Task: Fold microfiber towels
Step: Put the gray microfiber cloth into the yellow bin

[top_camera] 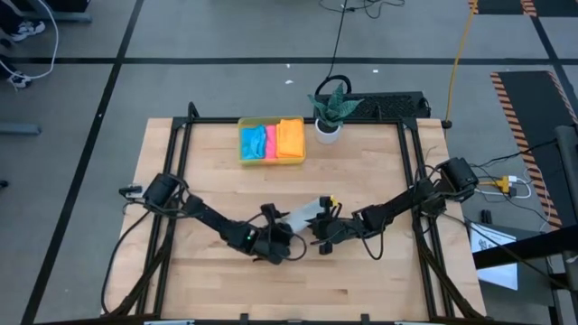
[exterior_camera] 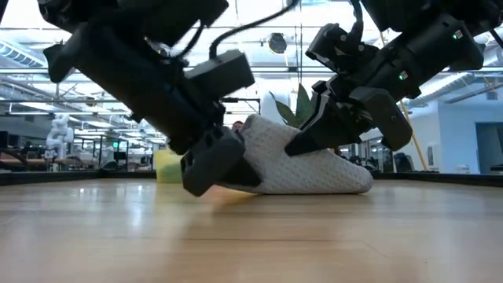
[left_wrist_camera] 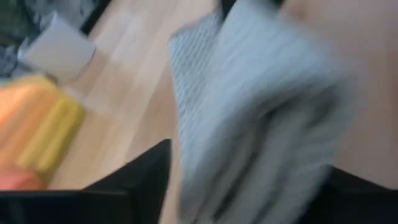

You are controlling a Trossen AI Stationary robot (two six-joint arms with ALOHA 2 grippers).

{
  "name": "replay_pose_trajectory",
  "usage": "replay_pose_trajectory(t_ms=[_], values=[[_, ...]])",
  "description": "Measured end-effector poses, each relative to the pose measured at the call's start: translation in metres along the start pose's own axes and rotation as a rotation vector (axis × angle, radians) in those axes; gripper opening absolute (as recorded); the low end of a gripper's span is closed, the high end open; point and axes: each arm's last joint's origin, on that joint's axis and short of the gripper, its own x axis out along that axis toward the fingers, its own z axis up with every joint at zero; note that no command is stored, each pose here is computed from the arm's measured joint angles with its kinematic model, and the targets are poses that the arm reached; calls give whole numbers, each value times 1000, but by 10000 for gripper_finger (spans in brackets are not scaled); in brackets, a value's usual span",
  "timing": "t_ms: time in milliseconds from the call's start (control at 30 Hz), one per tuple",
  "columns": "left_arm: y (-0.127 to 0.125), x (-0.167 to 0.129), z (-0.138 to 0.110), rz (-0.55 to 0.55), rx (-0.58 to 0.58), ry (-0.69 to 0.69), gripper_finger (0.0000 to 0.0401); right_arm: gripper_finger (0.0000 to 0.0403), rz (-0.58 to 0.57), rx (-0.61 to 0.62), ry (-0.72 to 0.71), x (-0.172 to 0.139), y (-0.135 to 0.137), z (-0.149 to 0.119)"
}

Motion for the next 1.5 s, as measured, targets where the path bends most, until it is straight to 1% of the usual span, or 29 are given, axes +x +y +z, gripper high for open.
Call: replay_pose_trajectory(t_ms=[100,167,267,467,567,667,733,800,867,1000,1067,1133,1200,1233,1333,1400,1500], values=[[-6,-5,7,-22,35,-64,206,19,0,0,0,0,0,0],[-8,-7,9,-56,53,-83,178,19,0,0,0,0,0,0],[-8,-6,10,-74,40,-86,152,19,0,-1,1,0,0,0],[-5,-2,11,-60,-4,-81,122,26,0,-2,4,0,0,0],[-4,-2,10,-67,10,-77,84,31,0,-2,4,0,0,0],[-4,-5,11,-93,52,-68,27,40,3,-12,3,0,1,0],[-1,-9,13,-104,63,-56,17,53,8,-17,-2,-2,3,0],[7,-17,16,-134,65,-25,24,74,16,-25,-6,-7,4,2],[16,-27,22,-185,49,0,29,100,21,-13,-20,-13,3,7],[49,-54,40,-287,7,36,25,150,60,4,-19,-36,-2,16],[73,-65,50,-325,-36,48,18,167,78,28,-1,-50,-4,17],[101,-74,60,-369,-93,75,17,178,95,64,-12,-62,-5,14],[132,-79,68,-373,-165,116,17,182,107,81,-20,-73,-6,6],[148,-81,72,-363,-203,140,18,183,115,96,-36,-77,-7,2],[195,-81,81,-283,-272,239,23,184,132,141,-82,-87,-9,-15],[225,-80,84,-222,-288,316,21,184,141,173,-139,-90,-11,-25],[270,-77,91,-131,-314,364,17,184,149,222,-225,-95,-15,-40]])
